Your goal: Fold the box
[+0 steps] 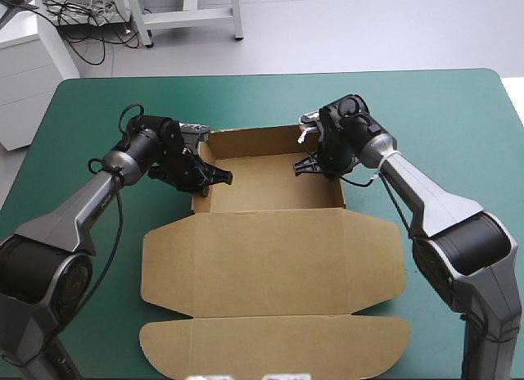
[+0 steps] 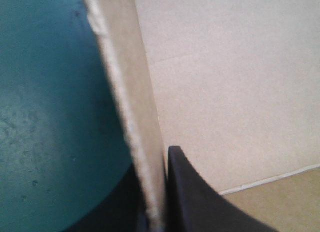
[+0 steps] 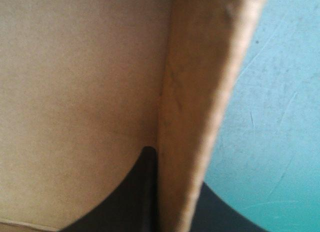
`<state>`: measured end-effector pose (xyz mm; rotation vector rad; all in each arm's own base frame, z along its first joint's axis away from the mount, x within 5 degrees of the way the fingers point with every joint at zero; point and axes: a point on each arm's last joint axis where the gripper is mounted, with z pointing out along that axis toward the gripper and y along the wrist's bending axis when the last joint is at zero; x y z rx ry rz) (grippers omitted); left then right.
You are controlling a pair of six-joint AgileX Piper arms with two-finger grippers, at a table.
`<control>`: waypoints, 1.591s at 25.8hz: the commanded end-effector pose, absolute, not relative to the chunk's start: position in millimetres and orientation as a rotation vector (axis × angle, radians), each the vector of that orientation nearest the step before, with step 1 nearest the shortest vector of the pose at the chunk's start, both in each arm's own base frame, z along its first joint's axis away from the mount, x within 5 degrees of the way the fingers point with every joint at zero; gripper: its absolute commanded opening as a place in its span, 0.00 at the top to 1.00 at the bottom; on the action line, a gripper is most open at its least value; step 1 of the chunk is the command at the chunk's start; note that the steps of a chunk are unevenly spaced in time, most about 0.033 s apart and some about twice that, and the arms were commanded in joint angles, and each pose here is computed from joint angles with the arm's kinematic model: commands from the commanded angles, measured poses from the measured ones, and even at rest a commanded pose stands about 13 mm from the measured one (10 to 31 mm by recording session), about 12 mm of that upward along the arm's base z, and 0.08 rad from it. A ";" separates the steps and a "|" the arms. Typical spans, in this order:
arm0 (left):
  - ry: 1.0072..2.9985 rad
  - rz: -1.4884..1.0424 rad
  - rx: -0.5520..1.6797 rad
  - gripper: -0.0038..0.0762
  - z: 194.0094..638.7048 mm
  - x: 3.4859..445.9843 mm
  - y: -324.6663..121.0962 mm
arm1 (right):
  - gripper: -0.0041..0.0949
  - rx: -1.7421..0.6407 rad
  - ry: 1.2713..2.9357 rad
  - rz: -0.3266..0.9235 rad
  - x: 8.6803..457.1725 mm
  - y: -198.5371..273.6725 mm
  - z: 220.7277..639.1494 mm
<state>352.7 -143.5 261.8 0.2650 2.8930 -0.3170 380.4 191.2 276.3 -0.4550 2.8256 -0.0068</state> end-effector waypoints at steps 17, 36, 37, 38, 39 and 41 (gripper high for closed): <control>2.829 -0.318 0.525 0.31 271.4 350.1 -149.0 | 0.32 -0.460 2.780 -0.036 372.1 189.7 301.8; 2.485 -0.265 0.540 0.68 426.6 322.7 -132.5 | 0.32 -0.566 2.297 -0.094 335.2 156.9 450.9; 2.450 -0.241 0.531 0.81 438.5 313.3 -126.9 | 0.32 -0.563 2.290 -0.094 333.0 155.5 453.8; 2.424 -0.222 0.526 0.91 447.0 305.7 -122.4 | 0.32 -0.560 2.283 -0.092 330.9 154.4 456.4; 2.387 -0.185 0.516 0.96 458.8 294.9 -115.3 | 0.32 -0.547 2.280 -0.085 329.0 153.4 458.7; 2.315 -0.119 0.495 0.96 480.2 272.4 -101.2 | 0.32 -0.519 2.288 -0.074 329.1 153.4 458.2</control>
